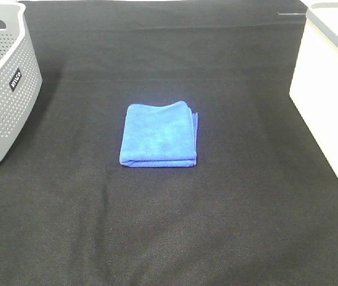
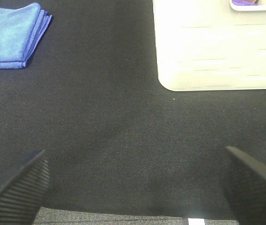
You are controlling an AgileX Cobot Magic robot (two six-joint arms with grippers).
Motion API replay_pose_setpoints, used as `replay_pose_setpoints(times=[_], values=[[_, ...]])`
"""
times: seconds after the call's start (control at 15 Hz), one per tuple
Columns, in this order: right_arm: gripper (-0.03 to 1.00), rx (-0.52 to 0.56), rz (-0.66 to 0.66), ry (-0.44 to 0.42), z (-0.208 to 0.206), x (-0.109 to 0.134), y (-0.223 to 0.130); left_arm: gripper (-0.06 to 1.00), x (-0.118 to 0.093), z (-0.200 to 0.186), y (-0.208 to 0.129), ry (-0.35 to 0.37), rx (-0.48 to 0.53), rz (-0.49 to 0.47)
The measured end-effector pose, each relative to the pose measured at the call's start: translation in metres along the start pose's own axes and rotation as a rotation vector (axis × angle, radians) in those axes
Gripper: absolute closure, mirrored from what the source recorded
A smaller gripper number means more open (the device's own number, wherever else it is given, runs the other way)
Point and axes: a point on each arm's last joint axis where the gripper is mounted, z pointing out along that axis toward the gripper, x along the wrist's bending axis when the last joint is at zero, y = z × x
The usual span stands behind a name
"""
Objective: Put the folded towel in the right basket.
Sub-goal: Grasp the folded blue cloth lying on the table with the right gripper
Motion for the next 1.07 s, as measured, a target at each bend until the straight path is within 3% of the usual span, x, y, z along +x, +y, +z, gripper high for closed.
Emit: replay_pose_setpoints(times=[1.07], values=[[0.02, 0.0, 0.0, 0.0, 0.0, 0.0, 0.0, -0.04, 0.0, 0.0, 0.0, 0.0, 0.0, 0.0]])
